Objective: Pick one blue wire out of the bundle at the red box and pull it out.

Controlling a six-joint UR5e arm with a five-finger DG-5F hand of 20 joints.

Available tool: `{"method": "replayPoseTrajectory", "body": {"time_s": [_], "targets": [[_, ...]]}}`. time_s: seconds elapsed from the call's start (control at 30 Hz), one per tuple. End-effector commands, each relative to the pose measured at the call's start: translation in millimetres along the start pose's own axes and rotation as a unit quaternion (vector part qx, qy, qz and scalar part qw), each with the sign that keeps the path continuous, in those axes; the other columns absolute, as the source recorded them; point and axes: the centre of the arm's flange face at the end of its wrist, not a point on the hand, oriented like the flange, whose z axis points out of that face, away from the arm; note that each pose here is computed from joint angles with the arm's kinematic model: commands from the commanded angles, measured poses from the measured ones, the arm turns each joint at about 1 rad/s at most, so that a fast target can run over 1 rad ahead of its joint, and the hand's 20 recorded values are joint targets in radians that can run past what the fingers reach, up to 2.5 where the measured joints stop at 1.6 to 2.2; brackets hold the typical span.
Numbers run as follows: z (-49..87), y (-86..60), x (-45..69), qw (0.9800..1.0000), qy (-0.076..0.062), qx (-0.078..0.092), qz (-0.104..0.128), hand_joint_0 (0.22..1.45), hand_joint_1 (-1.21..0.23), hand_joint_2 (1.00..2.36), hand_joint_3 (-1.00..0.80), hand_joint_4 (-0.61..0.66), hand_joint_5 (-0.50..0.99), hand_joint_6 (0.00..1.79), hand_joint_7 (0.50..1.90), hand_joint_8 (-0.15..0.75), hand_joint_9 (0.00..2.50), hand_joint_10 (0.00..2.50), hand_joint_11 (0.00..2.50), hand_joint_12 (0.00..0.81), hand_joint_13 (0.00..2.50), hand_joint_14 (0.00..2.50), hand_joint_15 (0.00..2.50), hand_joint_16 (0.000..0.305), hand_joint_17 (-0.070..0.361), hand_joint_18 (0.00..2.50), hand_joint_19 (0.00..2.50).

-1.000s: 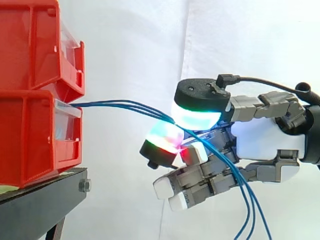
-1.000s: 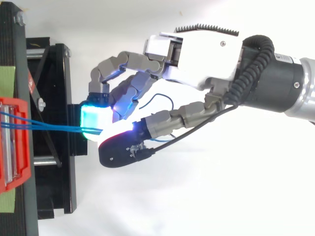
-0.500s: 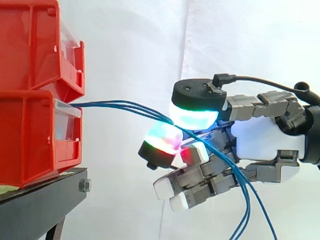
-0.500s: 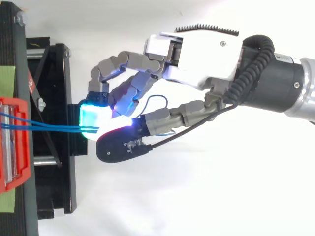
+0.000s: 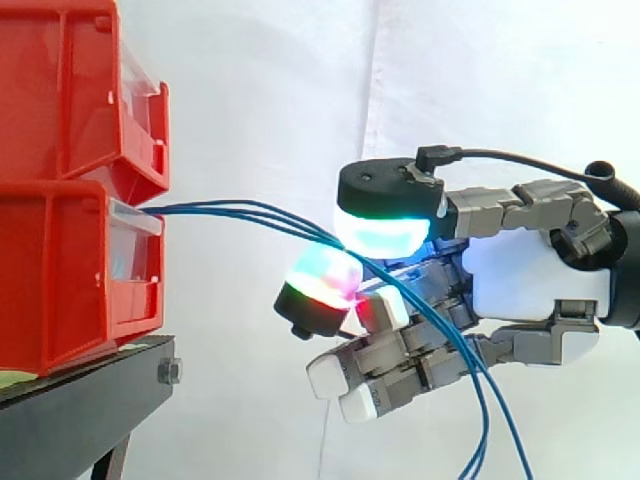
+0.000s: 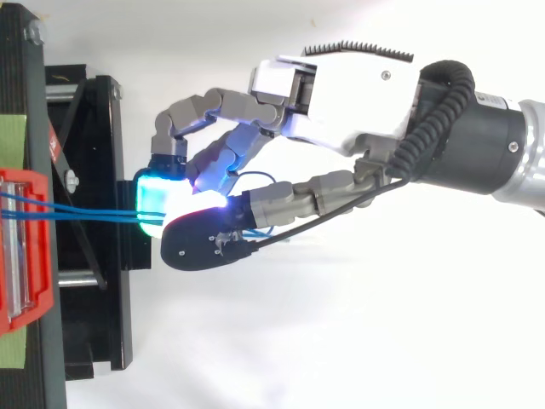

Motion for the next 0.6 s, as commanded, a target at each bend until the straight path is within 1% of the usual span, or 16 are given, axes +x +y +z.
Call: {"method": "replayPoseTrajectory", "body": {"time_s": [0.0, 0.1, 0.17, 0.23, 0.33, 0.37, 0.47, 0.5, 0.53, 0.57], "targets": [[0.0, 0.1, 0.3, 1.0, 0.0, 0.0, 0.0, 0.63, -0.78, 1.0, 0.02, 0.44, -0.16, 0.82, 0.96, 0.353, 1.05, 0.02, 0.95, 0.441, 0.71, 0.02, 0.39, 0.071, 0.161, 0.61, 0.33], [0.1, 0.0, -0.8, 1.0, -0.001, 0.0, 0.0, 0.62, -0.78, 1.0, 0.02, 0.47, -0.15, 0.83, 0.95, 0.357, 1.09, 0.02, 0.96, 0.441, 0.71, 0.02, 0.4, 0.072, 0.161, 0.61, 0.34], [0.1, 0.0, -0.8, 1.0, -0.001, 0.0, 0.0, 0.61, -0.78, 1.01, 0.01, 0.46, -0.15, 0.83, 0.95, 0.359, 1.08, 0.02, 0.98, 0.44, 0.71, 0.01, 0.41, 0.071, 0.161, 0.61, 0.34], [-0.2, 0.0, 0.3, 1.0, 0.0, 0.001, 0.0, 0.61, -0.78, 1.01, 0.0, 0.44, -0.15, 0.83, 0.92, 0.35, 1.08, 0.02, 1.0, 0.435, 0.7, 0.01, 0.4, 0.071, 0.159, 0.6, 0.34], [-1.1, -1.2, -1.0, 1.0, 0.0, 0.006, -0.002, 0.61, -0.78, 1.01, -0.01, 0.42, -0.16, 0.84, 0.93, 0.343, 1.06, 0.02, 1.01, 0.429, 0.69, 0.02, 0.4, 0.069, 0.156, 0.59, 0.34], [-1.1, -1.2, -1.0, 1.0, 0.0, 0.006, -0.002, 0.61, -0.78, 1.01, -0.03, 0.4, -0.16, 0.84, 0.92, 0.341, 1.06, 0.02, 1.0, 0.427, 0.69, 0.01, 0.4, 0.069, 0.155, 0.59, 0.34], [-1.6, -2.9, -1.0, 1.0, 0.001, 0.009, -0.003, 0.62, -0.77, 1.01, -0.04, 0.42, -0.16, 0.83, 0.96, 0.343, 1.07, 0.02, 0.93, 0.433, 0.71, 0.02, 0.39, 0.071, 0.16, 0.61, 0.33], [-1.5, -1.4, 0.1, 1.0, 0.001, 0.007, -0.002, 0.62, -0.77, 1.0, -0.03, 0.43, -0.15, 0.82, 0.98, 0.344, 1.08, 0.02, 0.86, 0.442, 0.73, 0.01, 0.39, 0.073, 0.164, 0.63, 0.33], [-1.4, -1.5, -1.1, 1.0, 0.0, 0.007, -0.002, 0.61, -0.76, 1.02, -0.02, 0.44, -0.15, 0.81, 1.0, 0.349, 1.08, 0.02, 0.83, 0.447, 0.74, 0.02, 0.38, 0.075, 0.168, 0.64, 0.34], [-1.4, -1.5, -1.1, 1.0, 0.0, 0.007, -0.002, 0.54, -0.75, 1.27, -0.09, 0.45, -0.14, 0.8, 1.02, 0.354, 1.09, 0.02, 0.79, 0.458, 0.75, 0.01, 0.38, 0.078, 0.175, 0.67, 0.33]]}}
